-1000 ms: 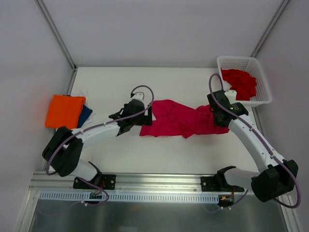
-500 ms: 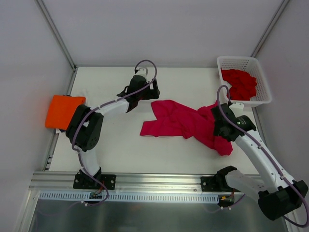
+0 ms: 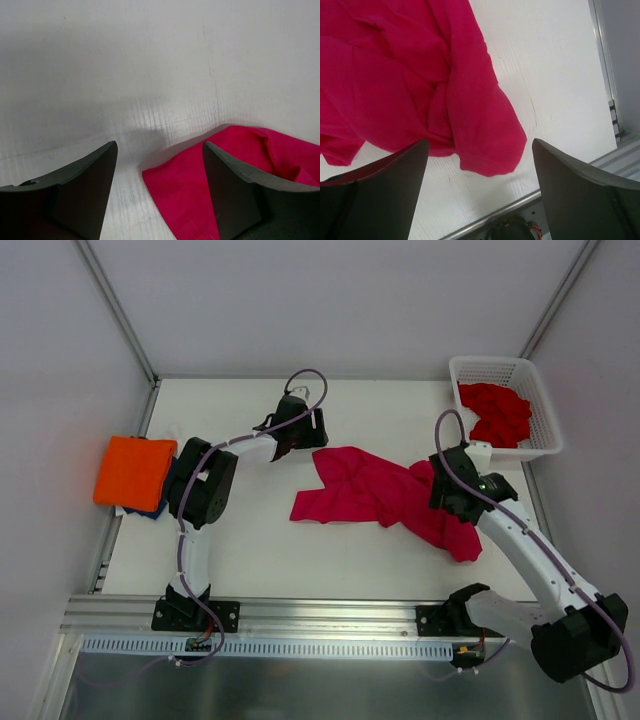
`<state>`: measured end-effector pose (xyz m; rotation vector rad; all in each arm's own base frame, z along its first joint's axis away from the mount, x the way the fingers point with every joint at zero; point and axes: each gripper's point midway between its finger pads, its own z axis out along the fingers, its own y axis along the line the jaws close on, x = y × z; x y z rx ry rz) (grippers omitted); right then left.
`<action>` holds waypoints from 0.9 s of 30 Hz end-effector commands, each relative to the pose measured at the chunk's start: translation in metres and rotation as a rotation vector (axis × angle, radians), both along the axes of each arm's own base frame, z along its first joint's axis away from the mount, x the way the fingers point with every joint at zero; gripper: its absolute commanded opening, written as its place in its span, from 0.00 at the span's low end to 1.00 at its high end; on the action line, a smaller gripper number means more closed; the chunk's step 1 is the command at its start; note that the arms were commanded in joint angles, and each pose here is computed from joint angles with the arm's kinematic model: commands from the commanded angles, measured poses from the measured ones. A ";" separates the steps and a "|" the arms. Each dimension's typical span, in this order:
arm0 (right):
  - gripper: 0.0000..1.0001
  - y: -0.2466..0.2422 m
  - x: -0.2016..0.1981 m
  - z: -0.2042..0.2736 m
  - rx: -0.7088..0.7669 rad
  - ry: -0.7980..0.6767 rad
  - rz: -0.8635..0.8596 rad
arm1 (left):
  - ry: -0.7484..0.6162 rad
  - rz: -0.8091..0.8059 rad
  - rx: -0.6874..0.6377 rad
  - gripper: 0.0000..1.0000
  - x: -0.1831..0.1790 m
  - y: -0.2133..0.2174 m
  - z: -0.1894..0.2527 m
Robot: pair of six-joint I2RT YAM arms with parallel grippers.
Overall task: Fold and stack the t-shirts
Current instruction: Flatten the tshirt out
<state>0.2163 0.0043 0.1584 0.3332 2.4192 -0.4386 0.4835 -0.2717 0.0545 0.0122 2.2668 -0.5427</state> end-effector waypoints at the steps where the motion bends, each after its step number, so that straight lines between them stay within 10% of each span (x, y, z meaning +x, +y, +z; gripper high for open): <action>1: 0.89 0.015 0.037 0.006 0.007 -0.075 0.026 | -0.006 0.028 -0.009 0.70 -0.005 0.004 0.016; 11: 0.86 0.000 0.147 -0.024 -0.068 0.007 -0.060 | 0.064 0.005 -0.064 0.68 -0.021 -0.003 0.000; 27: 0.83 -0.037 0.207 -0.093 -0.057 0.198 -0.119 | 0.041 -0.086 -0.162 0.64 -0.024 -0.024 0.012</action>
